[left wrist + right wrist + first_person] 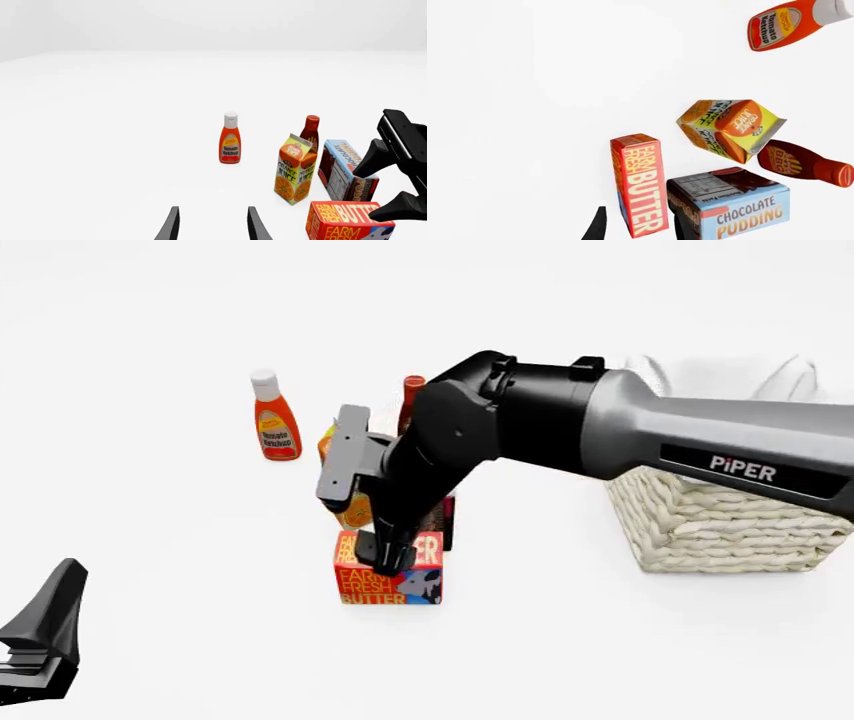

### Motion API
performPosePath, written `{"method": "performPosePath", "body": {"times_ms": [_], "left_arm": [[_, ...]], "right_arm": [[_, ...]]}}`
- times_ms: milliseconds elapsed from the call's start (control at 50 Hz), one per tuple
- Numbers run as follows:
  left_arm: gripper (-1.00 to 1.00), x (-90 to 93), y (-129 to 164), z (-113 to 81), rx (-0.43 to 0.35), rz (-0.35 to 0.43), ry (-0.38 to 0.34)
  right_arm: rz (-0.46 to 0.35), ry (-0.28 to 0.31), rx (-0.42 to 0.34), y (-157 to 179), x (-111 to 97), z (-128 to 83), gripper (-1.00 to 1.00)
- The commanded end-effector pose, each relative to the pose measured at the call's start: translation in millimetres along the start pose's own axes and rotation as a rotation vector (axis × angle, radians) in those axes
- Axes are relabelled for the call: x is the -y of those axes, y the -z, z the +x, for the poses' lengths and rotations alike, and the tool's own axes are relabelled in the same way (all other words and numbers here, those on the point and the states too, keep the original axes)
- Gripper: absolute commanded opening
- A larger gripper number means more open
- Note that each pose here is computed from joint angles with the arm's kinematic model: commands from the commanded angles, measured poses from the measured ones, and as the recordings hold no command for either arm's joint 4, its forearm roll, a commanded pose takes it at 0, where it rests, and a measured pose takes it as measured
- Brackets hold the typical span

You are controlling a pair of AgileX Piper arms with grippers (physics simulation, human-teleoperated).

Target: Pick the butter and place it in the basket.

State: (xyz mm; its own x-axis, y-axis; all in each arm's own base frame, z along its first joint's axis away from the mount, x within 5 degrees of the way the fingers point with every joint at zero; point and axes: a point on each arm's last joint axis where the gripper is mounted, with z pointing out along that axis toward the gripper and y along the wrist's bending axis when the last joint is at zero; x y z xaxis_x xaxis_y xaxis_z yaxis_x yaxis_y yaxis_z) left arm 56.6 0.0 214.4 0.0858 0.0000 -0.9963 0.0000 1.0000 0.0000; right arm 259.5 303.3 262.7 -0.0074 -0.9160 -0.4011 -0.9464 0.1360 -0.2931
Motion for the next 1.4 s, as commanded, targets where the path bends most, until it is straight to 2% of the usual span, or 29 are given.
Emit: {"method": "performPosePath", "body": {"times_ms": [20, 1400], "left_arm": [[1.0, 0.0, 0, 0.0, 0.0, 0.0, 0.0], [1.0, 0.0, 0, 0.0, 0.0, 0.0, 0.0]], "right_arm": [[-0.009, 0.0, -0.009, -8, -1, -1, 1.0], [-0.024, 0.034, -0.049, -43, 8, 5, 1.0]]}}
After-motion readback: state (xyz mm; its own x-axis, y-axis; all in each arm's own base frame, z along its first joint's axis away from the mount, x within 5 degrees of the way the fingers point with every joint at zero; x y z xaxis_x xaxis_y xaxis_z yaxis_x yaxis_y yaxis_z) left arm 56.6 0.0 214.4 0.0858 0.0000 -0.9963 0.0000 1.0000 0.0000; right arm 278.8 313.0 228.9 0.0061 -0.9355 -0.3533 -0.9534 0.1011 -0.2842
